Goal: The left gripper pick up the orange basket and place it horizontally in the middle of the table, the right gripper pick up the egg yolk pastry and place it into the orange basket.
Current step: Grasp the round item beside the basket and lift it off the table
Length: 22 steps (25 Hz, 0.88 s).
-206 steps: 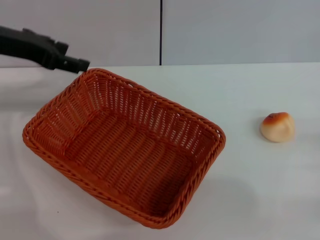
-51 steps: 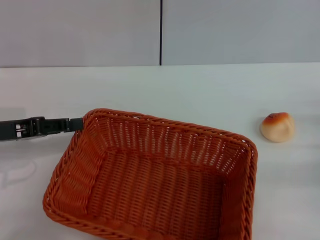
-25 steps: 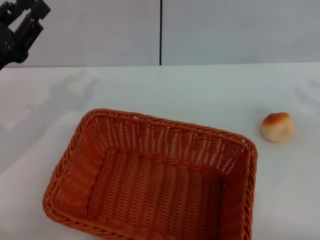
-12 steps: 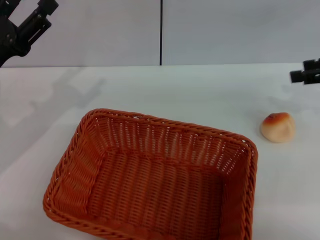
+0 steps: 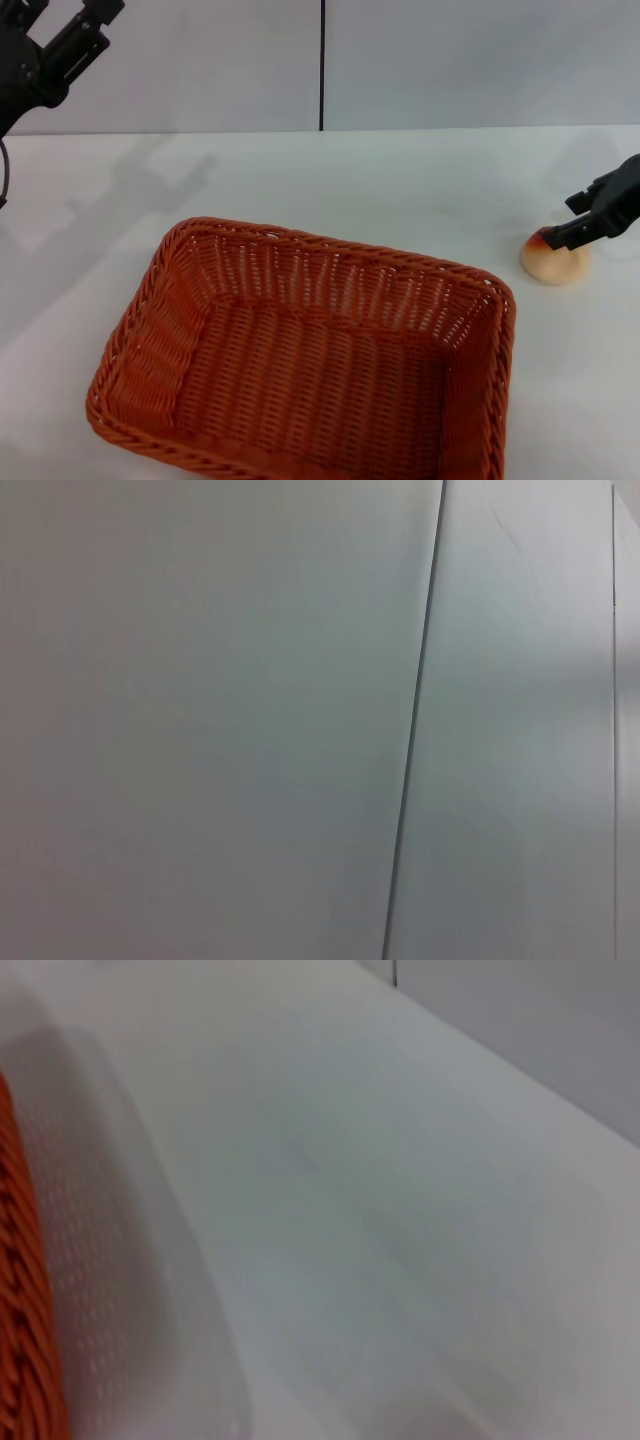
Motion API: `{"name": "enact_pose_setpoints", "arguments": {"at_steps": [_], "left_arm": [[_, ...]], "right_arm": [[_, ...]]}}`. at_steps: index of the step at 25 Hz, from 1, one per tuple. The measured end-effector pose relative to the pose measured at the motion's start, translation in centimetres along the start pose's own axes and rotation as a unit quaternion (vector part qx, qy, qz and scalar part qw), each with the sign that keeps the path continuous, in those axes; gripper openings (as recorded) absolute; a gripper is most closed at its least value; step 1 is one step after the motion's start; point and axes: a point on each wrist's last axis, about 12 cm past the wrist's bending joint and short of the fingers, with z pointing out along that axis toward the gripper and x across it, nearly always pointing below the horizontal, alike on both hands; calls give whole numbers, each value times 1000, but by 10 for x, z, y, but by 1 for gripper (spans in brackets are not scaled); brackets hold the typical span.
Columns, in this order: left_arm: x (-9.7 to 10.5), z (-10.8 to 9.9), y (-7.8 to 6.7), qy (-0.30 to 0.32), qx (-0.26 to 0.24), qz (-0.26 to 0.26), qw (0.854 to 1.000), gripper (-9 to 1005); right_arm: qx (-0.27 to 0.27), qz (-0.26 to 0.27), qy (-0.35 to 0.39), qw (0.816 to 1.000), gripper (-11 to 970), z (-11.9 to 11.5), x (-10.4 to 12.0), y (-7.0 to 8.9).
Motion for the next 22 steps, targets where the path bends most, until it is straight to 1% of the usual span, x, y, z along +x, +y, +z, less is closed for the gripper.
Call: {"name": "enact_pose_setpoints", "arguments": {"at_steps": [4, 6, 12, 17, 22], "left_arm": [[1, 2, 0, 1, 3, -2, 1000, 791], [4, 5, -2, 3, 5, -11, 1000, 791], [5, 5, -2, 4, 5, -15, 1000, 789], [5, 7, -2, 5, 6, -19, 1000, 788], [6, 9, -2, 9, 9, -21, 1000, 788]], "right_arm": [[3, -12, 15, 1000, 665, 7, -6, 4], [-1, -17, 21, 1000, 665, 10, -7, 6], [-11, -25, 48, 998, 666, 21, -5, 10], [-7, -27, 58, 998, 666, 21, -3, 8], [-4, -26, 59, 998, 557, 19, -2, 7]]}}
